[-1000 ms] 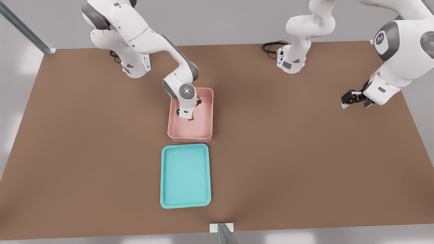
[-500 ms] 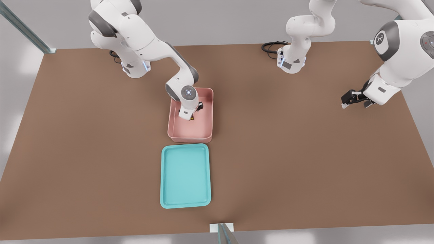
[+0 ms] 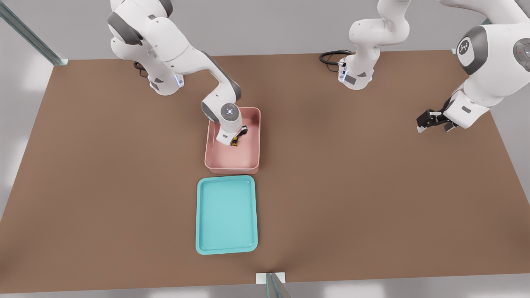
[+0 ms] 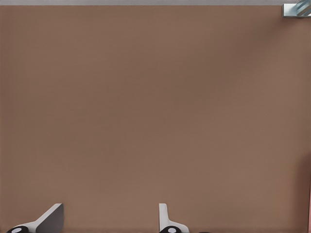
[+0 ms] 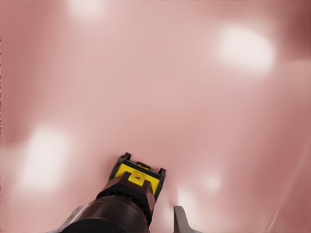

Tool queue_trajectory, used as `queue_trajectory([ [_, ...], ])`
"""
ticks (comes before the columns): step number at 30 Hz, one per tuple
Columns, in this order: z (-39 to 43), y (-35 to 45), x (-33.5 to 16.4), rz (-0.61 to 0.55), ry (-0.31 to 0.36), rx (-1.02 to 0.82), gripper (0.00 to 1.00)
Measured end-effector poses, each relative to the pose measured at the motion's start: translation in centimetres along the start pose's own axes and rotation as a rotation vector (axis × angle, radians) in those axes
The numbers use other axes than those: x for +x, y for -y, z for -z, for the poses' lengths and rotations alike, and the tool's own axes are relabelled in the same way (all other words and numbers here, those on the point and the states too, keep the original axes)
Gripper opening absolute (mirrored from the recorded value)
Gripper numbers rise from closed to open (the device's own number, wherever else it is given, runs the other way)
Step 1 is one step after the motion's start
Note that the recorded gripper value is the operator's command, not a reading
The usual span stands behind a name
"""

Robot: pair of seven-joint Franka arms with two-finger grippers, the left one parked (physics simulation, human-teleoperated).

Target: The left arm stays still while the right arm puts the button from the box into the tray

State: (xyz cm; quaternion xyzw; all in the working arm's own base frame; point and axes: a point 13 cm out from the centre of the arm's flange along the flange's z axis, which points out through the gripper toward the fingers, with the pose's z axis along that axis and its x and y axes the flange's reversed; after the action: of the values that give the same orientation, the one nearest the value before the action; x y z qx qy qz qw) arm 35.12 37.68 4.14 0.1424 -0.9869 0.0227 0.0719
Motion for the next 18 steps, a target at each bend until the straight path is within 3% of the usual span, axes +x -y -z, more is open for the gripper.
queue_trajectory([
  [8,0.33,0.84,-0.97,-0.053,0.011,-0.003,0.73],
  [10,0.33,0.83,-0.98,-0.060,0.011,-0.003,0.67],
  [18,0.44,-0.04,-0.69,-0.143,-0.010,-0.044,0.57],
])
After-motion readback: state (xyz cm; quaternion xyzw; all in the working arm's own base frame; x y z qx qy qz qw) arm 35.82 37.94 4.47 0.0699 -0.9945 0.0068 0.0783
